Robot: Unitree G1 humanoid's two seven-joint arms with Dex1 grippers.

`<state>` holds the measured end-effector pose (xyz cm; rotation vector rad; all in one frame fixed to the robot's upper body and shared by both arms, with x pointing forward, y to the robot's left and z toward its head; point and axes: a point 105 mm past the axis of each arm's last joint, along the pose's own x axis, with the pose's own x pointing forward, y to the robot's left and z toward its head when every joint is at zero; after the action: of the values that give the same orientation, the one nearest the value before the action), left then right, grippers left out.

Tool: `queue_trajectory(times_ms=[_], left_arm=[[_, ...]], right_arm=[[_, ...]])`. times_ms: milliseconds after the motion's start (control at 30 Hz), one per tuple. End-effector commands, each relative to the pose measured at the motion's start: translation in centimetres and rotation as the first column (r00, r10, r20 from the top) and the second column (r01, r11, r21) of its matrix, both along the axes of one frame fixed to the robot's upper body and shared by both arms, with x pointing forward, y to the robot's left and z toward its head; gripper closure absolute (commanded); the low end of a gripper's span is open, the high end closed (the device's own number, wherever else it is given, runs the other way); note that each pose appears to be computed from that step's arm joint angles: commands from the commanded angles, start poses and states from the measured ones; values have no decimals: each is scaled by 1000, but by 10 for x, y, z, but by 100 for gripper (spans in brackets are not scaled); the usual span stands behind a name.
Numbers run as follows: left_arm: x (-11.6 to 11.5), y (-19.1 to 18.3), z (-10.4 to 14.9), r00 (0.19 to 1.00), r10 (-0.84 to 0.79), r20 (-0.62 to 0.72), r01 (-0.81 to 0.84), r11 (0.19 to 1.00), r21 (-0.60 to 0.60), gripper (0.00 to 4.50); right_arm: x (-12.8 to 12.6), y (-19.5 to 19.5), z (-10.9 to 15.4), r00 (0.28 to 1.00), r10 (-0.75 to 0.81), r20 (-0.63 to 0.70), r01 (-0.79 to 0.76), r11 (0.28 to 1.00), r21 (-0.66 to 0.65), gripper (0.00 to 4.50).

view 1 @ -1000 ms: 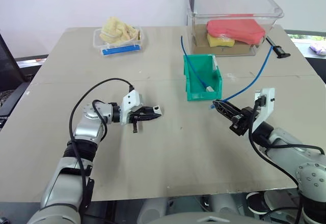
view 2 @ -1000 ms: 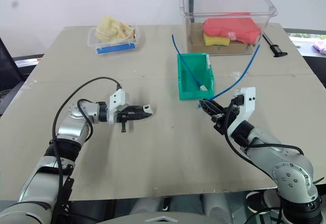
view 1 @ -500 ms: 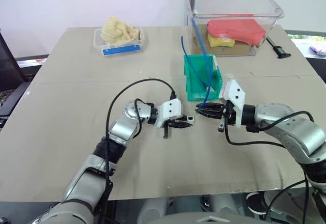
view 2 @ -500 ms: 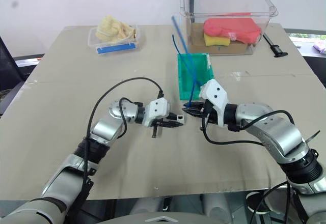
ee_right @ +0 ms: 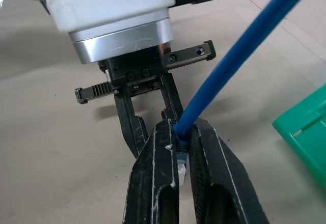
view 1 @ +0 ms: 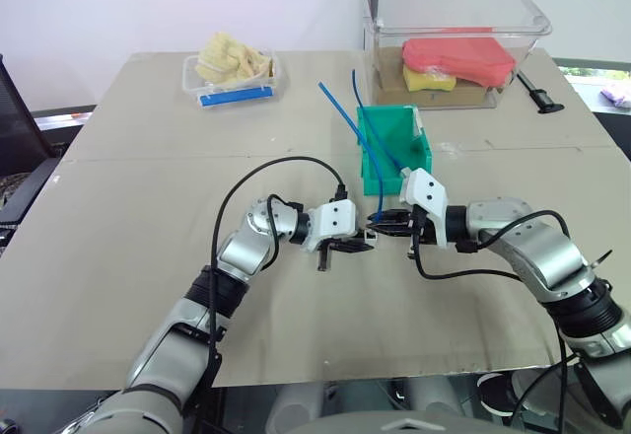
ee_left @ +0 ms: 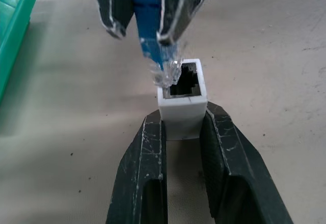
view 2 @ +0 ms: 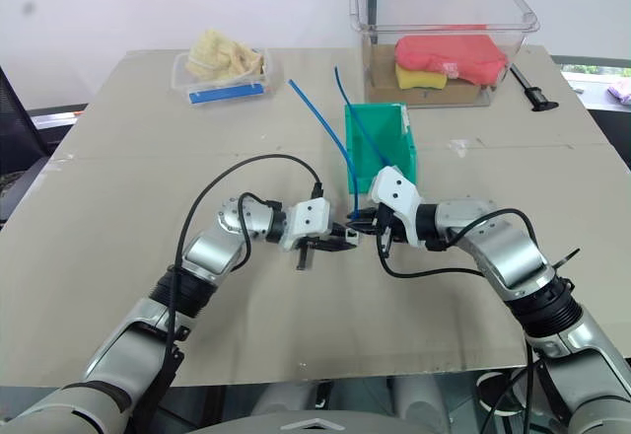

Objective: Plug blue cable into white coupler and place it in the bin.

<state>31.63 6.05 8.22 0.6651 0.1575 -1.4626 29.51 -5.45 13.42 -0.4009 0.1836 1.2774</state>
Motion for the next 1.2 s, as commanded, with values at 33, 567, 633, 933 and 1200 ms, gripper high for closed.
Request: queue_trajectory(times_ms=[33, 567, 633, 933, 1200], left_arm=[[0, -2, 1, 1000, -11, 11, 11, 1000, 9, 419], [0, -3, 2, 1000, -9, 13, 9, 1000, 5, 419], [0, -3, 3, 1000, -11, 13, 11, 1000, 3, 419], [-2, -4, 3, 1000, -2, 10, 2, 1000, -4, 419], [-4, -3, 2, 1000, 6, 5, -6, 1000, -7, 419]], right_arm=[[-2, -1, -7, 1000, 29, -12, -29, 999, -39, 450], [-3, 1, -28, 994, 85, -74, -94, 987, -131, 450], [1, 0, -34, 993, 74, -93, -87, 986, -139, 450], [9, -13, -60, 985, 73, -158, -104, 975, -196, 450], [10, -17, -66, 983, 79, -166, -112, 973, -203, 450]])
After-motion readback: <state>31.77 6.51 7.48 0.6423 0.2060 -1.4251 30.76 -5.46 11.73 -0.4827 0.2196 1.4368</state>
